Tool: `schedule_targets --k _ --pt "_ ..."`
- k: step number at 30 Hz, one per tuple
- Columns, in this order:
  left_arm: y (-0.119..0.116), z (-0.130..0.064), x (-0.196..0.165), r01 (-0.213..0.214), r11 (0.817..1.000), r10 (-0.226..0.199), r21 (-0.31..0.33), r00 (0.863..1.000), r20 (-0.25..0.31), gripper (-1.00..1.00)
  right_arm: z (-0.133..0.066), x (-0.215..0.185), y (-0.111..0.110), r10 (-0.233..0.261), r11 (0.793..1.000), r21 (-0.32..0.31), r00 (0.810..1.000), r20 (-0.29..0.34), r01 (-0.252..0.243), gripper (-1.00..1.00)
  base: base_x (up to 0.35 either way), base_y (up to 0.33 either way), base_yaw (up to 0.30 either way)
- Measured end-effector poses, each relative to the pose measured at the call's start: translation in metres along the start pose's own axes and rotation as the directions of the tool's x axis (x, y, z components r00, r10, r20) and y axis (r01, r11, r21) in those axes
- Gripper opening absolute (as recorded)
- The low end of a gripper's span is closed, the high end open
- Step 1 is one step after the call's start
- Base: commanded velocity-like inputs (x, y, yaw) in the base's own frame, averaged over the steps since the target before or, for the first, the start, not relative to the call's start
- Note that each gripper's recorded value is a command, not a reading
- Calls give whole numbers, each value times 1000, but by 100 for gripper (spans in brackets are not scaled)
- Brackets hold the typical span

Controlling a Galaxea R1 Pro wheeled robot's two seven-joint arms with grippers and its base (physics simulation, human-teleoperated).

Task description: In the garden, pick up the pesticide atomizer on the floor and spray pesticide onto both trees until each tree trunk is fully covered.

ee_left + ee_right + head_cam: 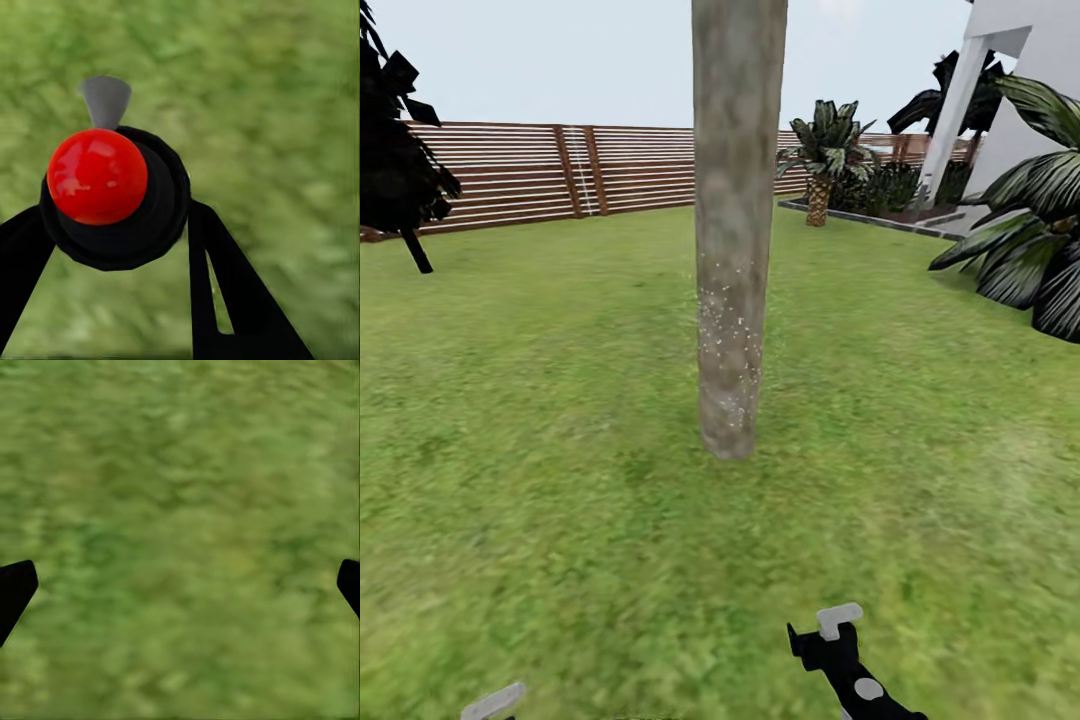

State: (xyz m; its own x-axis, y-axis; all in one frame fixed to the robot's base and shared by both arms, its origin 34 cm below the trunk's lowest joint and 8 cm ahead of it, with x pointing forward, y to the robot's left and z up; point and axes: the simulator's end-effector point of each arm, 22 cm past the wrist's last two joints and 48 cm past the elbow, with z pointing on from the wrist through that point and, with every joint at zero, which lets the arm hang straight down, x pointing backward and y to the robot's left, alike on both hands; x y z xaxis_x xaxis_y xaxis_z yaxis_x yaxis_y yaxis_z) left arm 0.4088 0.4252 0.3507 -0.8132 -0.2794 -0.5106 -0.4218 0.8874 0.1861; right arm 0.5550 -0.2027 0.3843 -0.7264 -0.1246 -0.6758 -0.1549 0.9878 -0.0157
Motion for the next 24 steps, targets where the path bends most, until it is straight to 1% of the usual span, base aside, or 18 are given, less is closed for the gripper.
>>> schedule_targets --k 2,16,19,24 --pt "0 0 0 1 1000 -1 0 1000 1 -100 0 0 -3 0 1000 6 1000 2 -1 100 0 0 276" --pt "1 1 3 -1 1000 1 -2 1000 -7 -100 0 6 -1 -7 1000 -2 1000 -13 7 100 0 0 279" --pt "-1 0 14 -5 1000 5 2 1000 -28 -100 1 7 -1 -6 1000 0 1000 -15 6 100 0 0 277" --pt "-2 -1 18 -7 1000 7 4 999 -38 -100 1 9 -1 -3 1000 1 1000 -17 3 100 0 0 277"
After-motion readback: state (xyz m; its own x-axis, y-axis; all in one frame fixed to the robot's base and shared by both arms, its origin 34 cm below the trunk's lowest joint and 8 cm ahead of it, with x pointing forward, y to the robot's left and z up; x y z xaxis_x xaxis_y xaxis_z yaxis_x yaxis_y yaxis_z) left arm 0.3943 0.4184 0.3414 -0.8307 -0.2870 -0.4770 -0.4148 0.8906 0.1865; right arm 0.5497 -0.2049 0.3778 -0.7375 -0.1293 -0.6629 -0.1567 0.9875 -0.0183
